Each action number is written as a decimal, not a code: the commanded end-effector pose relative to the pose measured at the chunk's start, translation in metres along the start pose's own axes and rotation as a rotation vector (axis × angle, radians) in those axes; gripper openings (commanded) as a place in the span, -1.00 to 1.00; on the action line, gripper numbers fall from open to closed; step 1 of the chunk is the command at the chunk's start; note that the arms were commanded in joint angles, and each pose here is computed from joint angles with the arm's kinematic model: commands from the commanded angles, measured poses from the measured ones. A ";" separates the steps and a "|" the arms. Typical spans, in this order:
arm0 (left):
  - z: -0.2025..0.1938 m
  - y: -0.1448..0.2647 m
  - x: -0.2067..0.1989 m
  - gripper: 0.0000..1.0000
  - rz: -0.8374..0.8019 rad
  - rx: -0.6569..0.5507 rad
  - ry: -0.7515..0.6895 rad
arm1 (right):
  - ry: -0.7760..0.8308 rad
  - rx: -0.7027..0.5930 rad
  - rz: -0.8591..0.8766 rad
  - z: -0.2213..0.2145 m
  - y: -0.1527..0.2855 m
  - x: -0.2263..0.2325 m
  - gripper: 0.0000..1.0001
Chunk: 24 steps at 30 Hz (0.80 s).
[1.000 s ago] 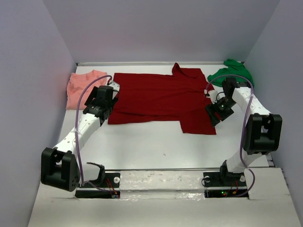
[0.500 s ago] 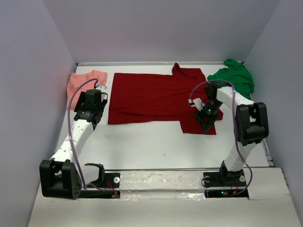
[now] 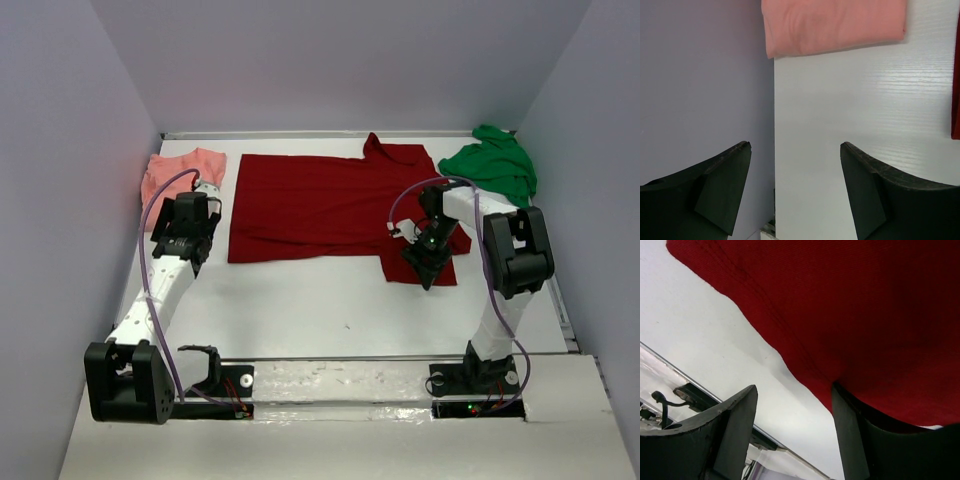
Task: Fold and stack the t-shirts
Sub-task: Fold the tshirt
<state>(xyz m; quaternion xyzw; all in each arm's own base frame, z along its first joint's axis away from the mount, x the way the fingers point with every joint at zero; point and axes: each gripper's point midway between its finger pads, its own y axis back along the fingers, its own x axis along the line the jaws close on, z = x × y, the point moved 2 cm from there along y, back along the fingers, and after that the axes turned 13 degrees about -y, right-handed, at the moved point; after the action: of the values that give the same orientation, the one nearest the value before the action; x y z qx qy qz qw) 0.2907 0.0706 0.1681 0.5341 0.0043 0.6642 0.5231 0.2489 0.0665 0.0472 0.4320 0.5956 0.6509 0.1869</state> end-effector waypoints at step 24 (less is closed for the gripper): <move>-0.008 0.007 0.012 0.68 0.054 -0.005 0.019 | -0.015 -0.013 -0.118 0.042 -0.038 -0.033 -0.59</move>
<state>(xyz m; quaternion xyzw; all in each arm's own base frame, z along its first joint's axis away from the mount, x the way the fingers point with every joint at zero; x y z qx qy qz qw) 0.2844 0.0758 0.1712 0.5316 0.0021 0.6734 0.5137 0.2684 0.0662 0.0348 0.4275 0.6245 0.6155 0.2199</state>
